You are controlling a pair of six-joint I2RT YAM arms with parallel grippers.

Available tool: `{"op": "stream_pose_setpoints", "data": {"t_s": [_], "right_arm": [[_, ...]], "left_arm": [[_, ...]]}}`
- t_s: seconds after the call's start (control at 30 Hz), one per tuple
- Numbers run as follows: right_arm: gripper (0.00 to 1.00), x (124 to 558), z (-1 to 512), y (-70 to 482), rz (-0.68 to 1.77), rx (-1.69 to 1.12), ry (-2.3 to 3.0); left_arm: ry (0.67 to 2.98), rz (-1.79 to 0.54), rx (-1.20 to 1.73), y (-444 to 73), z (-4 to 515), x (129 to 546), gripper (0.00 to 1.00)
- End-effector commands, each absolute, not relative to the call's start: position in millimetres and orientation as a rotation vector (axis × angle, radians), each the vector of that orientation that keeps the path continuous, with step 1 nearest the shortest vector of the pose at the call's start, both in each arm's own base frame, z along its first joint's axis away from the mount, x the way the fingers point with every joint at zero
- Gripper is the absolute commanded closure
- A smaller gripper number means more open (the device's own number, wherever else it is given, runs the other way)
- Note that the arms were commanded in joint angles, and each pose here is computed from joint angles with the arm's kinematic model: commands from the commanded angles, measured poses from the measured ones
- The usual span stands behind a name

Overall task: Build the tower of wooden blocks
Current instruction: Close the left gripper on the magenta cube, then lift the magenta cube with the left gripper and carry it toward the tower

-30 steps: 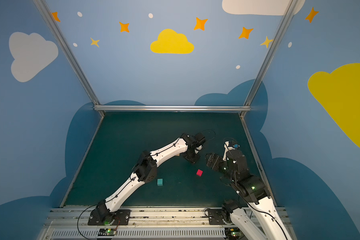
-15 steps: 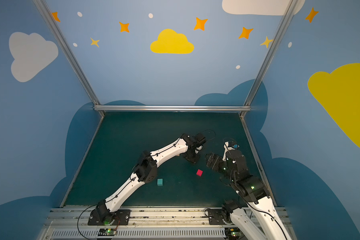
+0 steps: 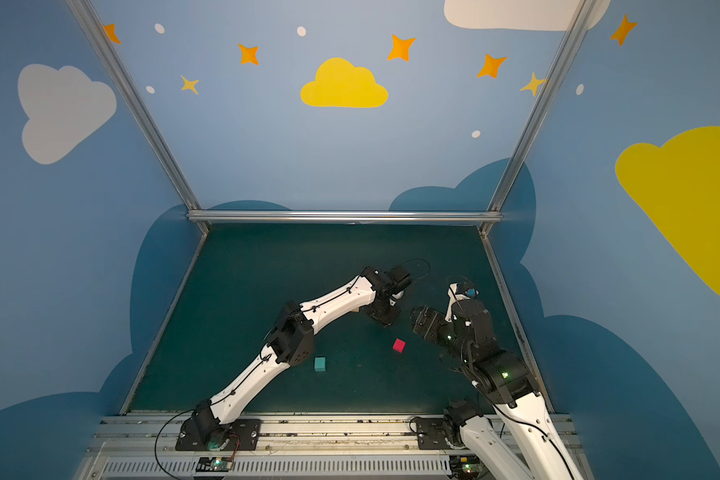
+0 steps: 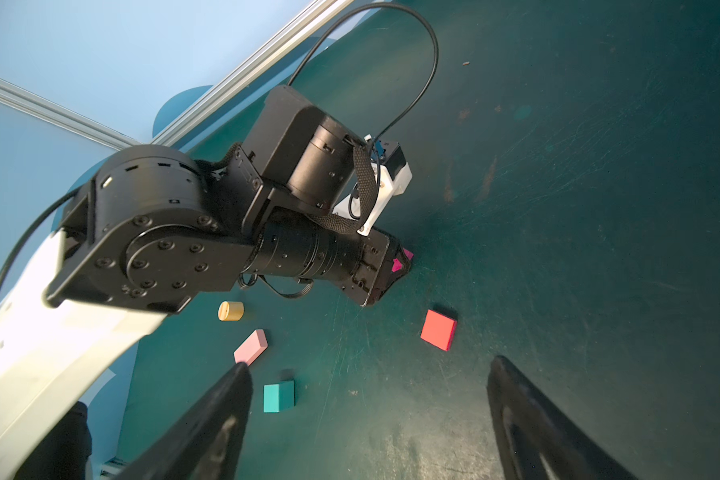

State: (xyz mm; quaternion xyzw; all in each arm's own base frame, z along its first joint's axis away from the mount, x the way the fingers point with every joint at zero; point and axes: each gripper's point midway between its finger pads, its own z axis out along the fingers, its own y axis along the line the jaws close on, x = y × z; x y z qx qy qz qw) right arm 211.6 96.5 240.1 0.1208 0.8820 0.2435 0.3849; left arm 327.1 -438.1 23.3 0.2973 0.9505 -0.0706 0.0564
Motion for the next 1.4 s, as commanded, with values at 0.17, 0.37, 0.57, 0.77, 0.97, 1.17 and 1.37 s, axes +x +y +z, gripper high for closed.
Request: {"op": "stream_pose_setpoints", "data": {"t_s": [0.17, 0.37, 0.57, 0.77, 0.97, 1.17, 1.37], "right_arm": [[0.13, 215.2, 237.7, 98.5, 0.625, 0.307, 2.251], [0.13, 215.6, 236.2, 98.8, 0.626, 0.308, 2.255], [0.13, 215.5, 236.6, 98.8, 0.627, 0.31, 2.255], [0.13, 214.7, 239.6, 100.2, 0.645, 0.309, 2.25], [0.13, 212.3, 245.8, 99.5, 0.654, 0.308, 2.239], [0.13, 206.6, 259.6, 99.6, 0.68, 0.289, 2.21], [0.13, 203.0, 266.2, 100.7, 0.708, 0.285, 2.195]], "left_arm": [[2.872, -0.189, 0.881, -433.8, 28.6, 332.6, 0.56], [2.875, -0.186, 0.879, -433.3, 28.8, 332.0, 0.61], [2.87, -0.184, 0.873, -432.8, 31.5, 333.1, 0.68], [2.882, -0.208, 0.815, -429.5, 46.9, 334.5, 0.74], [2.882, -0.27, 0.722, -422.8, 79.0, 340.2, 0.75], [2.852, -0.272, 0.668, -410.5, 115.4, 346.1, 0.76], [2.795, -0.283, 0.62, -399.1, 153.2, 352.1, 0.75]]}}
